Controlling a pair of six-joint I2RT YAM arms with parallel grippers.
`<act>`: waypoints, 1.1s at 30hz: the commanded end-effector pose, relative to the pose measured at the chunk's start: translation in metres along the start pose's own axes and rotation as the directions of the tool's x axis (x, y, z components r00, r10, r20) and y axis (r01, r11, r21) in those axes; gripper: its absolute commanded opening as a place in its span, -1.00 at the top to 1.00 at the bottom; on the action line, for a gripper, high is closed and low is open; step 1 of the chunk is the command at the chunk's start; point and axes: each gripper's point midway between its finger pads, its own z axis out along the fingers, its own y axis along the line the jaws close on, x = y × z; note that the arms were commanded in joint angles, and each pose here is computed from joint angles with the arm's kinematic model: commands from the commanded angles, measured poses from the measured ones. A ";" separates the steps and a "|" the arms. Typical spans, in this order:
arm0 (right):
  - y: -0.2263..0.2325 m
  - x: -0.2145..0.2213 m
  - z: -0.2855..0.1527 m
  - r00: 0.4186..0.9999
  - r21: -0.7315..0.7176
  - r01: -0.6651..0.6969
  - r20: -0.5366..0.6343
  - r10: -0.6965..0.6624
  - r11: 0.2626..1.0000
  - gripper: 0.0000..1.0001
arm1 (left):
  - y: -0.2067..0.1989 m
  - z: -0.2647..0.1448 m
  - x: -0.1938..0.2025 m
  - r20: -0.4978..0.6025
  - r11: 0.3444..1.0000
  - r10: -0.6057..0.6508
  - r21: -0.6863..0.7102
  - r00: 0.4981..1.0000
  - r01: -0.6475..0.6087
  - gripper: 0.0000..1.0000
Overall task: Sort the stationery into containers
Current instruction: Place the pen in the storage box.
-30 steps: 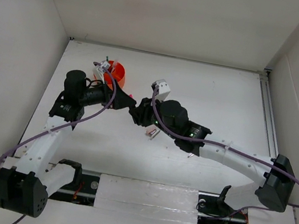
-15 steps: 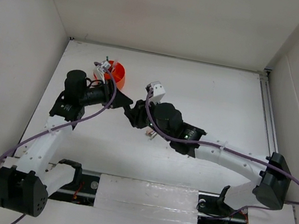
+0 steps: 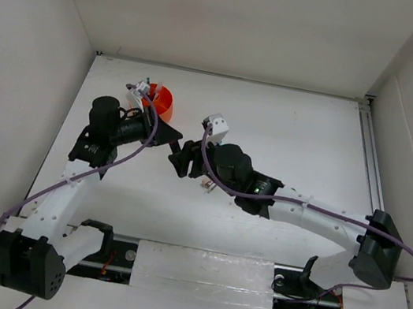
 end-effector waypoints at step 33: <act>-0.052 0.002 -0.128 0.997 0.046 -0.022 0.070 0.019 0.999 -1.00 | 0.165 -0.102 -0.272 0.499 0.634 0.533 -0.771 0.684 0.069 1.00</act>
